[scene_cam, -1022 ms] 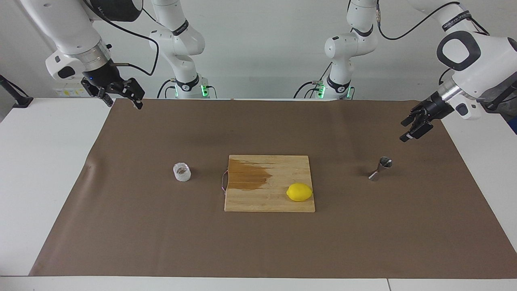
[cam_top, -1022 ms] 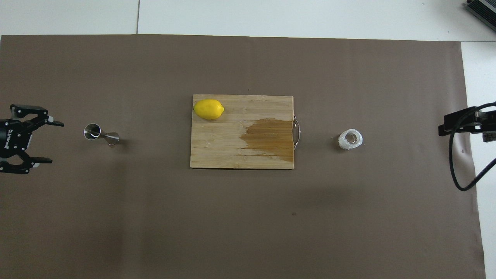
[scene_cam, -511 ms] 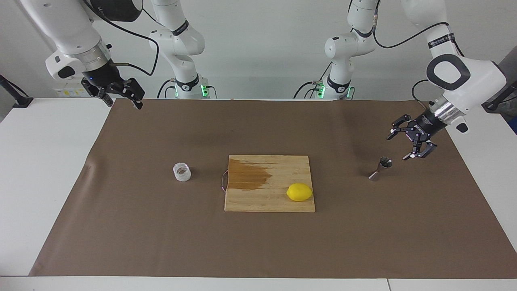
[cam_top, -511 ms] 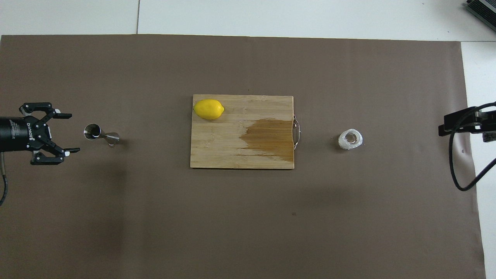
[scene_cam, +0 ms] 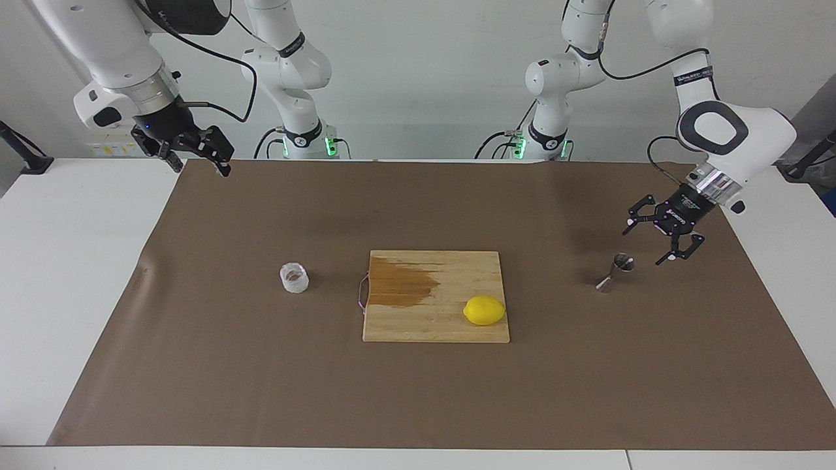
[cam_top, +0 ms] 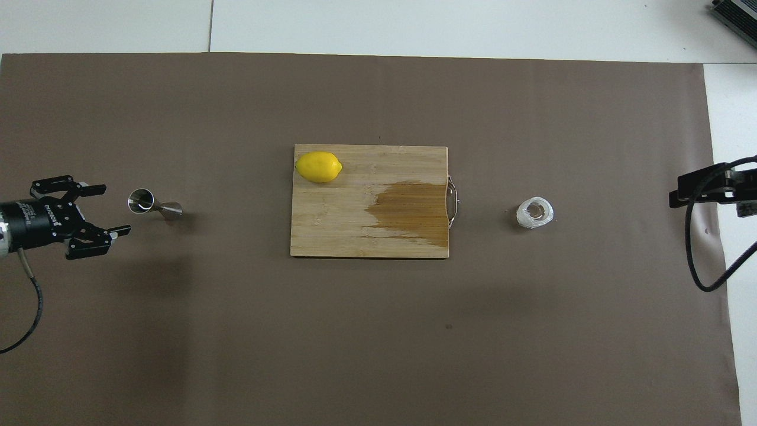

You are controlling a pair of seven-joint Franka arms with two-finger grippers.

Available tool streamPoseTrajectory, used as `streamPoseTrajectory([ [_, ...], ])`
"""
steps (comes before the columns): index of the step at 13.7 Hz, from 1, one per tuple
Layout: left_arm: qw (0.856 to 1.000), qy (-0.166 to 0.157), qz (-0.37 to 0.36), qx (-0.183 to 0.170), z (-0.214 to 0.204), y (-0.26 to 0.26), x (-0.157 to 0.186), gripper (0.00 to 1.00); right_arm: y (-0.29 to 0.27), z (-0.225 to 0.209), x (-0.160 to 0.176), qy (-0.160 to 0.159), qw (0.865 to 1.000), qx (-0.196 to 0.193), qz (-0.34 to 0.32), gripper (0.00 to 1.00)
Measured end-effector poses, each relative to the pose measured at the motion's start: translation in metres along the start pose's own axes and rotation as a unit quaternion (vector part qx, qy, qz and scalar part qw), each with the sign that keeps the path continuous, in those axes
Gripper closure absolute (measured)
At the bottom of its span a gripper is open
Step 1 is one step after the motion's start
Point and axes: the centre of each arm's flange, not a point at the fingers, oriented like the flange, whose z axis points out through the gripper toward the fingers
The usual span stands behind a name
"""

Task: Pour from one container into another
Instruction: 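Move the left gripper toward the small metal cup, then position the open left gripper around the metal cup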

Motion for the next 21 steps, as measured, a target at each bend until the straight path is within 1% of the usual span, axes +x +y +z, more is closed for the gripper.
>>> streamPoseTrajectory([
  [3,1.0,-0.016,-0.017,-0.001,0.006,-0.004,0.003,0.0,0.0,0.0,0.0,0.0,1.0,0.0,0.0,0.0],
  [5,0.999,-0.029,-0.013,-0.006,0.012,-0.007,0.001,0.0,0.0,0.0,0.0,0.0,1.0,0.0,0.0,0.0],
  [9,0.999,-0.046,-0.006,-0.014,0.024,-0.012,0.014,0.0,0.0,0.0,0.0,0.0,1.0,0.0,0.0,0.0],
  [12,0.998,-0.049,-0.008,-0.027,0.034,-0.013,0.009,0.0,0.0,0.0,0.0,0.0,1.0,0.0,0.0,0.0],
  [15,0.998,-0.048,-0.009,-0.029,0.047,-0.016,0.004,0.0,0.0,0.0,0.0,0.0,1.0,0.0,0.0,0.0],
  [21,0.998,-0.047,-0.003,-0.031,0.048,-0.015,0.008,0.0,0.0,0.0,0.0,0.0,1.0,0.0,0.0,0.0],
])
